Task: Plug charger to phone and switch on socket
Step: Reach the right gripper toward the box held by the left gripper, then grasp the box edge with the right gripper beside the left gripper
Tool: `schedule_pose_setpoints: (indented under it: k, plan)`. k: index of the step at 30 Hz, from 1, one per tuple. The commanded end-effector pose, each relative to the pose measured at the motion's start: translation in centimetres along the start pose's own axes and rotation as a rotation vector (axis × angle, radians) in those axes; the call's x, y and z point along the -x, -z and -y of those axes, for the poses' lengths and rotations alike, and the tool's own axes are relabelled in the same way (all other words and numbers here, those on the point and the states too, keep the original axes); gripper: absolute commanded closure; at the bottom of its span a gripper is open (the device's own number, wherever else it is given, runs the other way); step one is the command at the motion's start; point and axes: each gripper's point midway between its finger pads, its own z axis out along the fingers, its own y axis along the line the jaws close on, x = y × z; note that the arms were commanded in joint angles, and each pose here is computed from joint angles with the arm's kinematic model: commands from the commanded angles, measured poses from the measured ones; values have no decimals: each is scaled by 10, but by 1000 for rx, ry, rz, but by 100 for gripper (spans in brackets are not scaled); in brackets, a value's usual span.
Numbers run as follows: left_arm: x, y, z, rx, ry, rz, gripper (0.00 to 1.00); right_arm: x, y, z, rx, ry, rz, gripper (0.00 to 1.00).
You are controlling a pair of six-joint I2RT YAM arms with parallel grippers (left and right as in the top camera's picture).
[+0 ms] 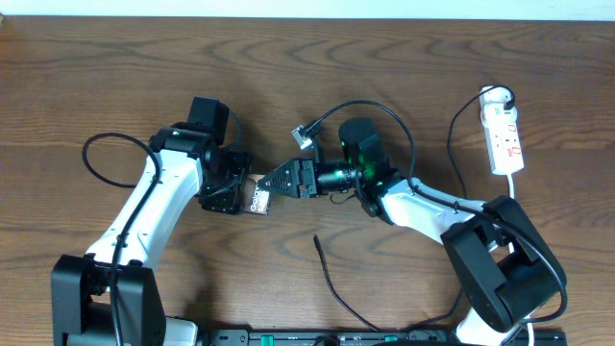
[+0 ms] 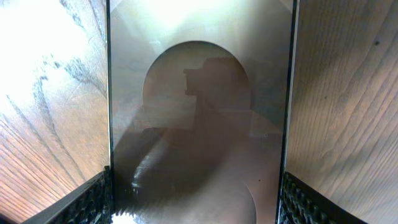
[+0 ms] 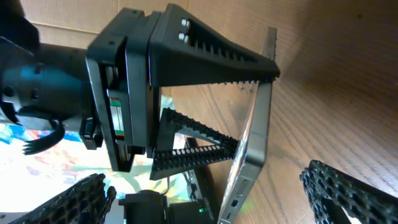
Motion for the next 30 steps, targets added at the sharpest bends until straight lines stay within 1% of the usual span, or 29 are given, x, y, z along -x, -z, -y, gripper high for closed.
schedule_pose_setpoints:
  k: [1, 8, 12, 17, 21, 27, 30]
  plan:
    - [-5, 12, 10, -43, 55, -7, 93, -2, -8, -4, -2, 6, -2, 1]
    - [-13, 12, 10, -43, 61, -51, 92, -5, -16, -3, -27, 13, 8, 1]
    - [-19, 13, 10, -43, 60, -88, 93, -6, -19, -3, -36, 13, 12, 7]
    - [-25, 13, 10, -42, 63, -121, 93, -7, -20, -3, -39, 0, 13, 10]
    - [-25, 13, 10, -42, 66, -124, 93, -7, -21, -3, -39, -40, 13, 16]
    - [-26, 13, 10, -42, 66, -127, 93, -8, -21, -2, -43, -65, 9, 28]
    - [-26, 13, 10, -41, 66, -127, 92, -12, -20, 9, -83, -113, 7, 32]
